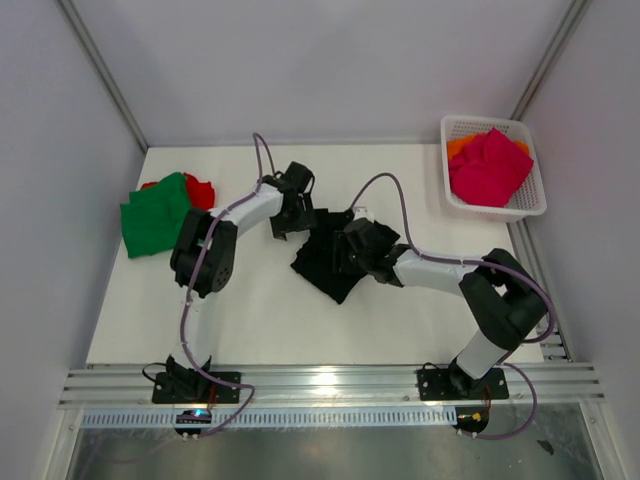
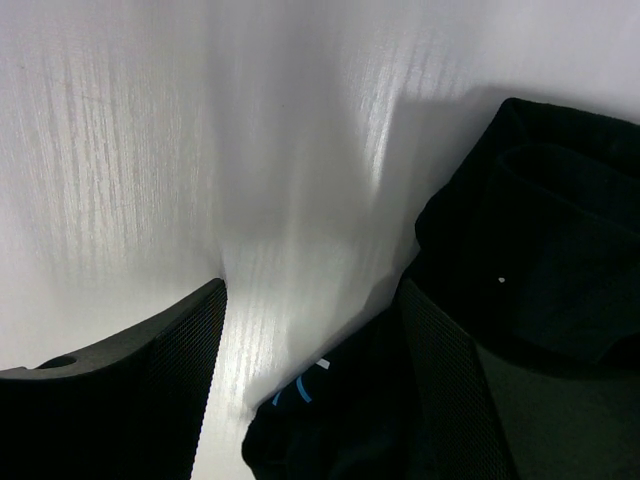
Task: Fold and stack the t-shirts
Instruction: Fold the long partially folded tshirt into a neat square
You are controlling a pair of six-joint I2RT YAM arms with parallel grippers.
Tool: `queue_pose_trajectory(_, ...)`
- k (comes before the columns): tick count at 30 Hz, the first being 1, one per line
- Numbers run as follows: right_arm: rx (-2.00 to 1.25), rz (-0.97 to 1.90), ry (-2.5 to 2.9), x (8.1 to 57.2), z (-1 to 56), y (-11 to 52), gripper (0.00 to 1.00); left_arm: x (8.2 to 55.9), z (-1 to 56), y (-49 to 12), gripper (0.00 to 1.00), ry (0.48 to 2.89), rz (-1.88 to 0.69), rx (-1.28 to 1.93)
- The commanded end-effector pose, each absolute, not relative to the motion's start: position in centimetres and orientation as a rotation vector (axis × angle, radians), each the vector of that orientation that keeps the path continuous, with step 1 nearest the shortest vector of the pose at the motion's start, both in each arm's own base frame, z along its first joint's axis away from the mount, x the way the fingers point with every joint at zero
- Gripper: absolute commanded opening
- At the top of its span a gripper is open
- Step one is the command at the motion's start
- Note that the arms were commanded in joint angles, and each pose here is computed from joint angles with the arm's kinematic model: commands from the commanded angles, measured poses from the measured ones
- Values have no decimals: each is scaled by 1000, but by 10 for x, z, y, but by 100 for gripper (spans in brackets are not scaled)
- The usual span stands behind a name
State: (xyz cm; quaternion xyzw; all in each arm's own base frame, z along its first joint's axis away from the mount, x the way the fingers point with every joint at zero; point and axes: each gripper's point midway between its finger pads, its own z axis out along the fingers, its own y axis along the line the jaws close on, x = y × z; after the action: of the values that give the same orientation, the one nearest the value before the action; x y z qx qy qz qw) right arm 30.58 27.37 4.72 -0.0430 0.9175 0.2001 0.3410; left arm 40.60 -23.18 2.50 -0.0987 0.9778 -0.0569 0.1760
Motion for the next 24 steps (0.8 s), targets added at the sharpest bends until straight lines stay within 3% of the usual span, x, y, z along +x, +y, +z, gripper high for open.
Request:
queue_pose_trajectory(1,-115,548,2388,301,42,285,54,422,46,-244,73,2710,-205,-259)
queue_pose_trajectory(10,-124,551,2395,300,39,292,54,430,67,-245,73,2678,-214,-246)
queue_pose_trajectory(24,-108,566,2376,306,45,305,54,417,54,-228,73,2717,-101,-206)
